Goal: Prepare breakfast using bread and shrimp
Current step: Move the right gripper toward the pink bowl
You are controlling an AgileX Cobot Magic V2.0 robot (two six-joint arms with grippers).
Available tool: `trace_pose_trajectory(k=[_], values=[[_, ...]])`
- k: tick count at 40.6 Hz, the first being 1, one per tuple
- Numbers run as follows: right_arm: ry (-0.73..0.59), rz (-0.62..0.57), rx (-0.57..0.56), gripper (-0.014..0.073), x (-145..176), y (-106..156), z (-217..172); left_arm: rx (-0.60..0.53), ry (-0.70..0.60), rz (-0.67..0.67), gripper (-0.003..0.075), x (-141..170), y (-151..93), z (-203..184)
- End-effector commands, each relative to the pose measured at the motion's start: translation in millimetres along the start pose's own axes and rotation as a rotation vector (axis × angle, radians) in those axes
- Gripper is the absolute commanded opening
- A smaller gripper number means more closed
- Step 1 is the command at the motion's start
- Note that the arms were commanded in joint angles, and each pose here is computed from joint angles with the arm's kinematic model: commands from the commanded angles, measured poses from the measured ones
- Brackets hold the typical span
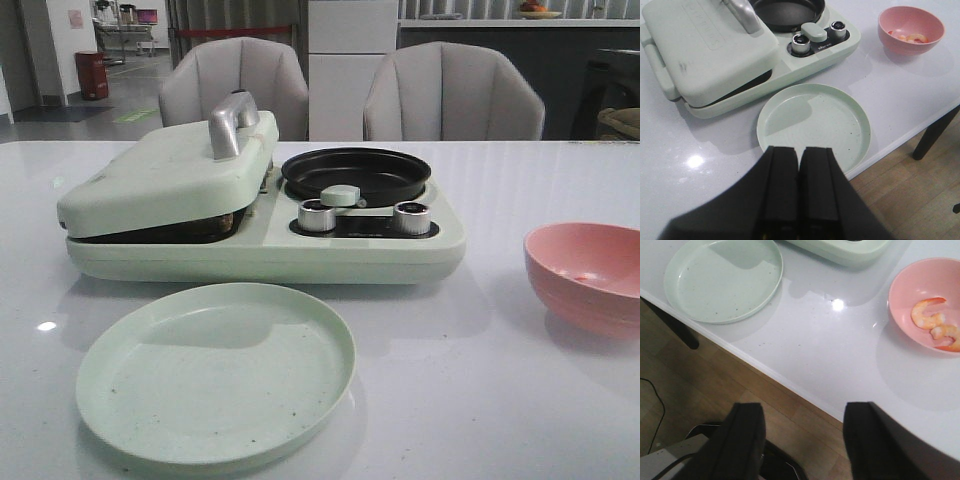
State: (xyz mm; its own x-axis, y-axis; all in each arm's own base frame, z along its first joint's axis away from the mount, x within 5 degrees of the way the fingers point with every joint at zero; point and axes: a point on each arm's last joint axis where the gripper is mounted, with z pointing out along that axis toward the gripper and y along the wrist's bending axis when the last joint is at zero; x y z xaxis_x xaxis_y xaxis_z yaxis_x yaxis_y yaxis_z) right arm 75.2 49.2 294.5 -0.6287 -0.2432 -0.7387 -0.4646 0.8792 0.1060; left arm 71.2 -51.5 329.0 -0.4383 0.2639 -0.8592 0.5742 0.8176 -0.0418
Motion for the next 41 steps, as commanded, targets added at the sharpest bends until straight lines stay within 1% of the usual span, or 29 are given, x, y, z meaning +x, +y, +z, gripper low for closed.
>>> trace_pose_trajectory(k=[1,8,11,16,20,27,30,35,41], values=[[-0.046,0.021,0.059,0.0440,-18,-4,7,0.009,-0.089,-0.020,0.0101,-13,-1,-4],[0.081,0.023,0.207,0.0440,-37,-17,37,0.009,-0.089,-0.020,0.0101,-13,-1,-4],[0.148,0.053,0.269,0.0440,-48,-28,52,0.009,-0.089,-0.020,0.0101,-13,-1,-4],[0.246,0.140,0.364,0.0440,-66,-53,73,0.009,-0.089,-0.020,0.0101,-13,-1,-4],[0.298,0.209,0.431,0.0440,-80,-81,85,0.009,-0.089,-0.020,0.0101,-13,-1,-4],[0.326,0.299,0.483,0.0440,-98,-124,100,0.009,-0.089,-0.020,0.0101,-13,-1,-4],[0.329,0.324,0.486,0.0440,-103,-137,106,0.009,-0.089,-0.020,0.0101,-13,-1,-4],[0.322,0.357,0.479,0.0440,-109,-154,119,0.009,-0.089,-0.020,0.0101,-13,-1,-4],[0.343,0.355,0.466,0.0440,-109,-165,140,0.009,-0.089,-0.020,0.0101,-13,-1,-4]])
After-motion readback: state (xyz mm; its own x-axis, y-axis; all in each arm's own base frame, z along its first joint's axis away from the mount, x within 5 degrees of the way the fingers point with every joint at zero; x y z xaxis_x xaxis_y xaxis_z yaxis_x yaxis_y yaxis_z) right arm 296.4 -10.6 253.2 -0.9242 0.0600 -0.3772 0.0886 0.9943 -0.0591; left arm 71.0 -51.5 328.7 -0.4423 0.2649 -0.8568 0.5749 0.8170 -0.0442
